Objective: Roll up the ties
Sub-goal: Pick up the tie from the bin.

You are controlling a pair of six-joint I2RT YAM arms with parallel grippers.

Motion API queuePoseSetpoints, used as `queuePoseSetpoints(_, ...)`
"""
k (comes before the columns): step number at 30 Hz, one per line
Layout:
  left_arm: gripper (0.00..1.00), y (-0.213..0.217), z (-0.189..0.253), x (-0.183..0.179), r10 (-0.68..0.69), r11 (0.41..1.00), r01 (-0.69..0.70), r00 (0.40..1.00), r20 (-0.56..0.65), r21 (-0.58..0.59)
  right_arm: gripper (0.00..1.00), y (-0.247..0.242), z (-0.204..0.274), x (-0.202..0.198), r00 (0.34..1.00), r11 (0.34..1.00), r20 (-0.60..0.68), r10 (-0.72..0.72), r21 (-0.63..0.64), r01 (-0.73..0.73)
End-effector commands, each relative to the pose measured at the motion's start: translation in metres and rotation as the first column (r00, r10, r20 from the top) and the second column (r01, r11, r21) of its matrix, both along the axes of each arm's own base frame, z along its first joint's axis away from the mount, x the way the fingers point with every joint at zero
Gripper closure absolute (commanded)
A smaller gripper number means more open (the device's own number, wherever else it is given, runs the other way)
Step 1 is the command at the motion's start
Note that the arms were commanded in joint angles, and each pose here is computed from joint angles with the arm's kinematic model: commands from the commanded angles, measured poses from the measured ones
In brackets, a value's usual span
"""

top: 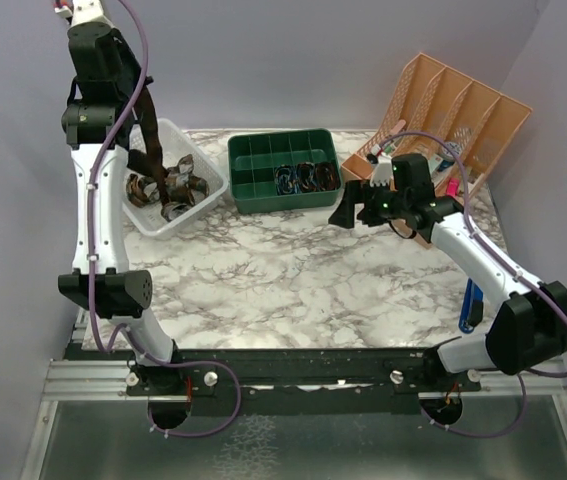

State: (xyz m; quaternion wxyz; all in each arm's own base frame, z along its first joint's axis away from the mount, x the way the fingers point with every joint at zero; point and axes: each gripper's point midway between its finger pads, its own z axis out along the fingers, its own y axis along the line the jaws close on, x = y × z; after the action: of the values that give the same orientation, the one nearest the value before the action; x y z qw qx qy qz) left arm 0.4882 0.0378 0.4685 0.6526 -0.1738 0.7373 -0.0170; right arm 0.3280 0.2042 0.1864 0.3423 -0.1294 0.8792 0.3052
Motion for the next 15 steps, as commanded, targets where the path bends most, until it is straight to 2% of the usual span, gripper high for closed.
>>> queuePoseSetpoints(1, 1.0, -0.024, 0.08, -0.046, -0.066, 0.998, 0.063, 0.983, 0.169, 0.022, 0.0, 0.007, 0.031, -0.001, 0.998, 0.998, 0.063, 0.015, 0.058, -0.018)
queuePoseSetpoints(8, 1.0, -0.055, 0.146, -0.093, -0.21, 0.974, 0.228, 0.913, 0.349, -0.01, 0.0, 0.013, 0.044, -0.005, 0.995, 0.991, 0.094, 0.014, 0.133, -0.026)
queuePoseSetpoints(12, 1.0, -0.075, 0.184, -0.121, -0.299, 0.941, 0.339, 0.834, 0.464, -0.003, 0.0, 0.016, 0.051, -0.006, 0.994, 0.986, 0.107, 0.015, 0.166, -0.033)
queuePoseSetpoints(15, 1.0, -0.08, 0.211, -0.147, -0.314, 0.93, 0.368, 0.777, 0.545, 0.01, 0.0, 0.019, 0.054, -0.009, 0.993, 0.982, 0.112, 0.029, 0.18, -0.049)
